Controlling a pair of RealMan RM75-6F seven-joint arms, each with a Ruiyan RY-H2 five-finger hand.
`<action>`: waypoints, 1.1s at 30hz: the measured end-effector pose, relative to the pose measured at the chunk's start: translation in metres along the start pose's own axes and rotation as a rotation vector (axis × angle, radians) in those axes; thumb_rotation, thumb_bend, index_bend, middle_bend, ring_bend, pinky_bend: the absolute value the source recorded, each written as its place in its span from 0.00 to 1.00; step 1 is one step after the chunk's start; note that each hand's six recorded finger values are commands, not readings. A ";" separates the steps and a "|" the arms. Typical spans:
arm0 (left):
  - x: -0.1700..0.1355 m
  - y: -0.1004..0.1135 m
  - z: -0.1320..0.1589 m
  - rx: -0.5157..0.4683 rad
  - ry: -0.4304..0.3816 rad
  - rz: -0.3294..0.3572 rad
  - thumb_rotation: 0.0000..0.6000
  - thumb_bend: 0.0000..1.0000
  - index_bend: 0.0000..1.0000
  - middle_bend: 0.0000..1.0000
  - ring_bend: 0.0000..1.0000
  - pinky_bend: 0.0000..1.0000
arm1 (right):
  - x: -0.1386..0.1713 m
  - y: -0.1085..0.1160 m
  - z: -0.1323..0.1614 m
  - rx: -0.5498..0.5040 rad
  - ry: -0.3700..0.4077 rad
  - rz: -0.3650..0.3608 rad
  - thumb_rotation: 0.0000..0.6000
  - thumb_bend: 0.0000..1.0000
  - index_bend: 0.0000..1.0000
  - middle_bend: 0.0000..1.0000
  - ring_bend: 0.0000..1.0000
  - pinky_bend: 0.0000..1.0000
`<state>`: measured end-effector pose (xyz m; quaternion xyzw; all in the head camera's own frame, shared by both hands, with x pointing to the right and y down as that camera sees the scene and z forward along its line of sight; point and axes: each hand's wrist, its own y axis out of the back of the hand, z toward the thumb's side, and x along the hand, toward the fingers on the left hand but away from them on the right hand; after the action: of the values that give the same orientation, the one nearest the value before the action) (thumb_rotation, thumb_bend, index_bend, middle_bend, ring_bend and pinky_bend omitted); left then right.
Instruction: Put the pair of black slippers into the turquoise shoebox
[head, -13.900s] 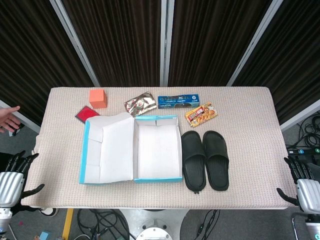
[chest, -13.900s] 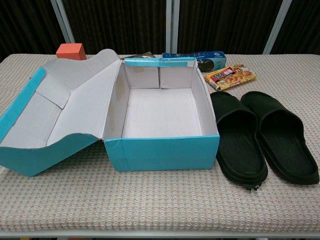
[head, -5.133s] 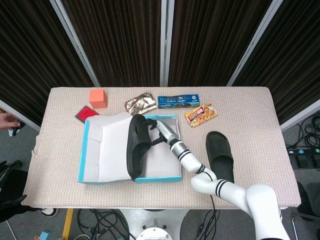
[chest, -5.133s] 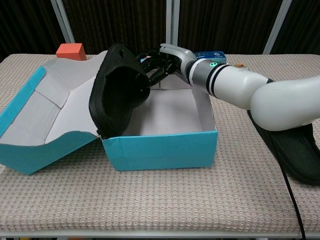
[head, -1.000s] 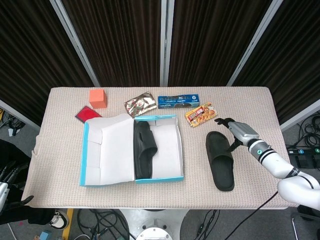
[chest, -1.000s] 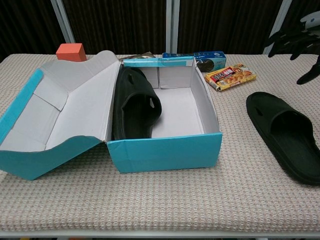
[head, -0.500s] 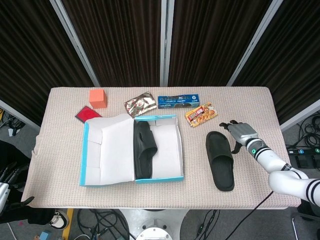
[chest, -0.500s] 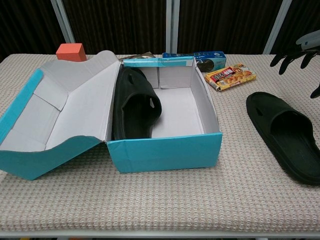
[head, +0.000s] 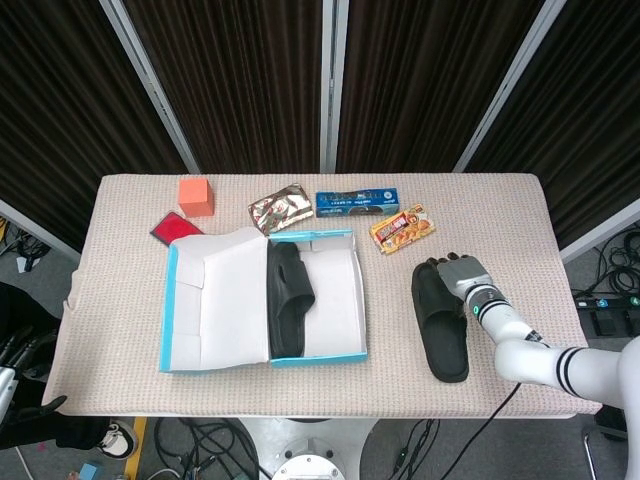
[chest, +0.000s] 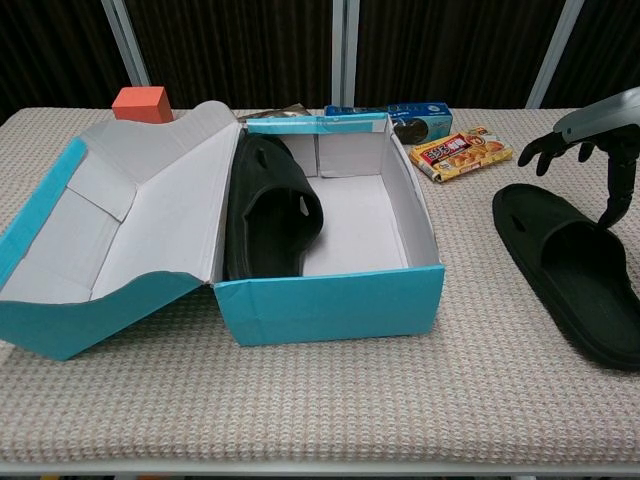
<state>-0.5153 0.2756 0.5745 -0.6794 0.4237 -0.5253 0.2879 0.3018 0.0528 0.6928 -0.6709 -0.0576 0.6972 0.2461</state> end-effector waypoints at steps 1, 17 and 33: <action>0.000 0.000 0.000 -0.005 0.001 -0.003 1.00 0.00 0.13 0.19 0.03 0.13 | -0.001 -0.001 0.002 0.006 -0.003 0.005 1.00 0.00 0.05 0.11 0.00 0.12; -0.003 0.001 -0.006 -0.018 0.017 -0.004 1.00 0.00 0.13 0.19 0.03 0.13 | -0.016 -0.008 0.026 0.051 -0.028 0.035 1.00 0.00 0.07 0.13 0.00 0.12; -0.004 -0.001 -0.009 -0.025 0.020 -0.011 1.00 0.00 0.13 0.19 0.03 0.13 | -0.021 -0.008 0.028 0.115 -0.088 0.006 1.00 0.00 0.26 0.26 0.01 0.13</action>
<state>-0.5241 0.2803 0.5762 -0.6801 0.4292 -0.5283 0.2723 0.2767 0.0579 0.7180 -0.6245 -0.0263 0.7290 0.2791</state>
